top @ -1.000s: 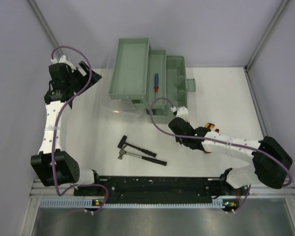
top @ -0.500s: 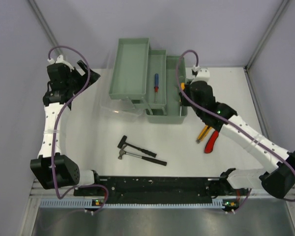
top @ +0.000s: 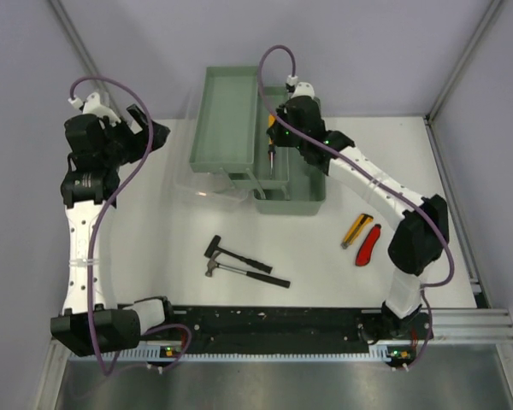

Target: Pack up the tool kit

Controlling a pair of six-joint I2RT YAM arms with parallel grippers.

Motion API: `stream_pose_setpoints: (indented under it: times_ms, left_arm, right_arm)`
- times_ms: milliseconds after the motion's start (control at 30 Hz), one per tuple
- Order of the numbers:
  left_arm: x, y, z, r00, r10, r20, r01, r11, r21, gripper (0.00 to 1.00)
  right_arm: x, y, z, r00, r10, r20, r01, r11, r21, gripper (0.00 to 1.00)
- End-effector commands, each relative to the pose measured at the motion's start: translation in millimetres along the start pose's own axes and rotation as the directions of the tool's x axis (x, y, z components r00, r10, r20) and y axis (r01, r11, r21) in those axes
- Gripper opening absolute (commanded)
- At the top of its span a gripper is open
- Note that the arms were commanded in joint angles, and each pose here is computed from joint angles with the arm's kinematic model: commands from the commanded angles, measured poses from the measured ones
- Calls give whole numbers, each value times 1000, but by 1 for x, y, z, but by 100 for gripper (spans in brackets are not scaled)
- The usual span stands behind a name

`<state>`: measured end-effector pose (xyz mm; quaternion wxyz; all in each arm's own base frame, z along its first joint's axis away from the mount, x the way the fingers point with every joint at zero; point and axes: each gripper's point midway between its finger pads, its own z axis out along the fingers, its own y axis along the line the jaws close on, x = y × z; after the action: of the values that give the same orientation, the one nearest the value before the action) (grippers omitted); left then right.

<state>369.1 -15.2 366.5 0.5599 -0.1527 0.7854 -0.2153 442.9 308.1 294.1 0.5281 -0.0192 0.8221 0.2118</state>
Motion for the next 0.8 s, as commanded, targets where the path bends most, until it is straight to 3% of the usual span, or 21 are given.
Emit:
stream_pose_setpoints:
  times_ms: [0,200,233,300,433,600,767]
  left_arm:
    - [-13,-11,-14,998,60,29,-61,998,26,98]
    - [-9,-4,-15,997,74,28,-74,997,-4,98]
    - [-8,-3,-14,997,72,22,-72,997,-5,98]
    - [-8,-4,-12,997,72,19,-73,997,2,98]
    - [-10,-2,-14,997,72,23,-71,997,-16,98]
    - [-17,-4,-19,997,74,30,-73,997,-33,98]
    - [-15,-7,-17,997,74,20,-74,997,-12,98]
  right_arm:
    - [-5,15,28,995,95,-23,-97,993,-71,2]
    - [23,23,60,986,116,-117,-129,986,-103,12]
    - [24,20,60,985,124,-117,-134,987,-84,16]
    - [23,14,57,986,128,-107,-134,990,-51,35]
    - [5,0,40,992,118,-48,-118,993,7,48]
    - [-25,-5,-5,997,74,15,-74,997,-4,50]
    - [-26,9,-61,980,-198,23,198,961,-194,53]
